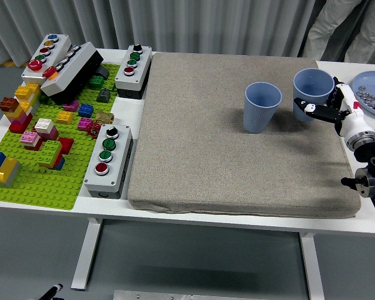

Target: Pick cup pour cup place

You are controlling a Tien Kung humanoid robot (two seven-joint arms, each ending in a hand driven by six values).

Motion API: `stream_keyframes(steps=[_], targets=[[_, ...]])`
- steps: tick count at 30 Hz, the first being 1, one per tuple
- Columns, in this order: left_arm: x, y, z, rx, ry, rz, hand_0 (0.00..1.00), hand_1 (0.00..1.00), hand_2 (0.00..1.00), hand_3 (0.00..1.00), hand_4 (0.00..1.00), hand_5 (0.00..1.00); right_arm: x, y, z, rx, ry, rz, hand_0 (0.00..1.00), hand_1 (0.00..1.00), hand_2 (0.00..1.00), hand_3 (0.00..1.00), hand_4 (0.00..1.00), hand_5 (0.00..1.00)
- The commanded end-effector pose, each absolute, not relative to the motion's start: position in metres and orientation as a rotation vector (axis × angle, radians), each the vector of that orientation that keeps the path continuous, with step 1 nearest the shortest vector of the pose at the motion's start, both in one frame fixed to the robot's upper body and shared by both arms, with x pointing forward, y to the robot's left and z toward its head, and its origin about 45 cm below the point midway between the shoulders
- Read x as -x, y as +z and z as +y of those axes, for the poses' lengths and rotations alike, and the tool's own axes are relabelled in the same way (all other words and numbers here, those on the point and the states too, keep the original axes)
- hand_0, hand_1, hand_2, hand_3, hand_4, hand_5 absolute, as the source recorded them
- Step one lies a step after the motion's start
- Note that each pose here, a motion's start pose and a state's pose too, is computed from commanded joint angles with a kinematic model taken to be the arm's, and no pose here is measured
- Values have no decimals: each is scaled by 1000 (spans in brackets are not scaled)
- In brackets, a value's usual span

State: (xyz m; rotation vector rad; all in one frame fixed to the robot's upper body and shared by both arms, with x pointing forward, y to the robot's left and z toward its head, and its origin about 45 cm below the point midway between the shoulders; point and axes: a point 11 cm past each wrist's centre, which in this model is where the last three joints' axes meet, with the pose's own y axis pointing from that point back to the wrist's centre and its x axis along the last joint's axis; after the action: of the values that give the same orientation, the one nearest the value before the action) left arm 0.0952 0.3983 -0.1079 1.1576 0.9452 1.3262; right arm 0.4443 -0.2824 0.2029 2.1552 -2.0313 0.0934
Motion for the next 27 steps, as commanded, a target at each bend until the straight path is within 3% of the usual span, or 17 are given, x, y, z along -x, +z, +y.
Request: stream_keyframes(steps=[10,11,27], targets=[[-95,-108,398,-1156,1327,944,822,801,887,786,637,981,-446,210,-272,-2163,165,-1994,729,673,570,620,684,74],[-96,-108,398,-1156,1328,944,822,801,887,787,637,981,-446,211,-272,-2164,166,-1994,682,672,569,620,684,74],[-98,-107,398,-1153,1329,940,822,801,886,787,637,981,-448,221,-263,-2082,399,-1901,700,674,571,613,684,80]])
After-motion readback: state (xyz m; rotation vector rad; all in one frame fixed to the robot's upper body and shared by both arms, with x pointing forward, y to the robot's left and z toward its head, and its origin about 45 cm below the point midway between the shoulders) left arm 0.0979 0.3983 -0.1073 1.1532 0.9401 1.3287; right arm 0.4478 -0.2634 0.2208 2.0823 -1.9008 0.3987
